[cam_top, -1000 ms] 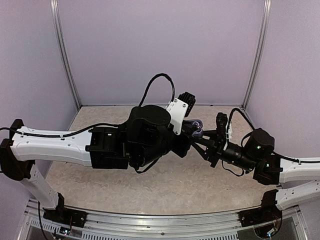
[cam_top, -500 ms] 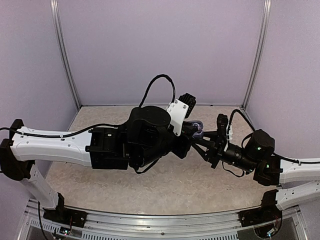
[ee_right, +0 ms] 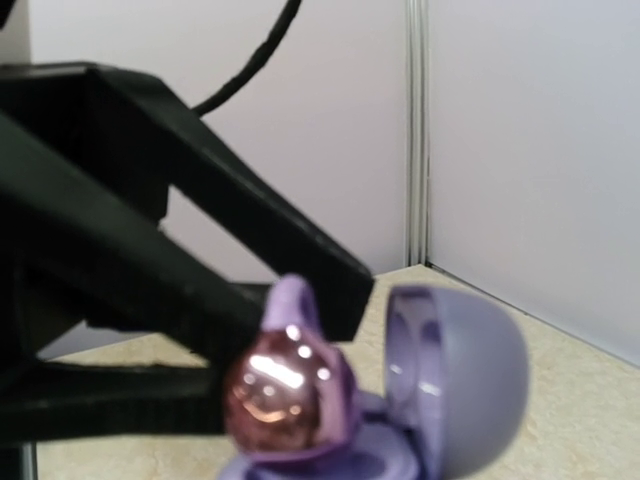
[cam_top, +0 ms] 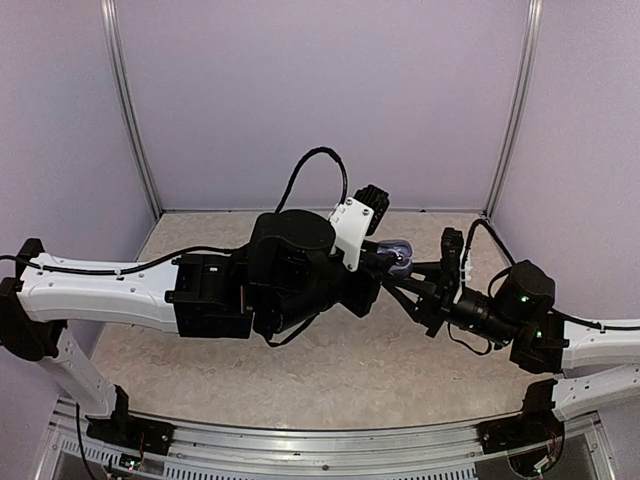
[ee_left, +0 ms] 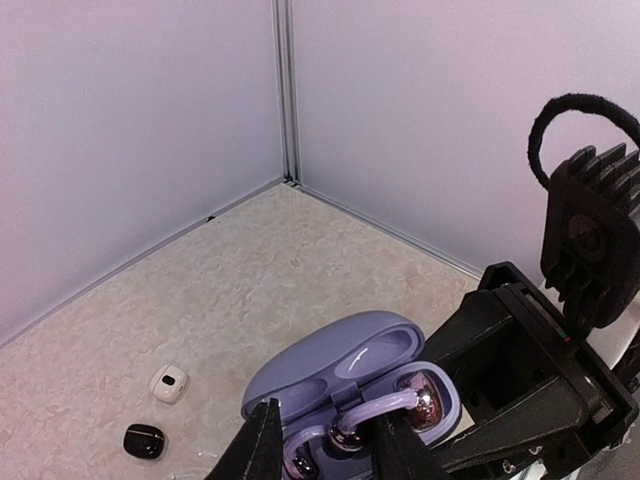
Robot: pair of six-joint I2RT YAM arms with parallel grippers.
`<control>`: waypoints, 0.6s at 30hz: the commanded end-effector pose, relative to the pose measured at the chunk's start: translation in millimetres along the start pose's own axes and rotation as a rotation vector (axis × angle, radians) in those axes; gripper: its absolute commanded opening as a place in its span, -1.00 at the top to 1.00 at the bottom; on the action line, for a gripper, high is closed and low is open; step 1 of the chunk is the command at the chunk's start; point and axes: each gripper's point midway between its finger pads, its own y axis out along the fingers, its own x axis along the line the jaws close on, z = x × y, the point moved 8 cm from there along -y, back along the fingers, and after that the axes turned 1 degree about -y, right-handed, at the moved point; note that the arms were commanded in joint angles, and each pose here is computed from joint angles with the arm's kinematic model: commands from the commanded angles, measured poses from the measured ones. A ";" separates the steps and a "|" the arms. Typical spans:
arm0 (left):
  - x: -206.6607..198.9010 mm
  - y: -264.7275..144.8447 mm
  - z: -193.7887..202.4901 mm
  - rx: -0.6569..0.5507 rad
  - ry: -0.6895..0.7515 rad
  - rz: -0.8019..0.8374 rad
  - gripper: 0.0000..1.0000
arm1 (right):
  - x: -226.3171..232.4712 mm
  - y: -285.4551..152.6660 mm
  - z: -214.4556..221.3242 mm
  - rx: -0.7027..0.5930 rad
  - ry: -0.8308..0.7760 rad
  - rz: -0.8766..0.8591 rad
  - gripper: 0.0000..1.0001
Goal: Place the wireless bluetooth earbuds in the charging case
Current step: Adjust the right earbud in the right side groove of the charging case.
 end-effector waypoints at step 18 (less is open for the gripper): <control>-4.8 -5.4 15.0 0.069 0.101 0.070 0.68 | 5.8 2.6 -20.4 -0.105 0.002 -0.055 1.00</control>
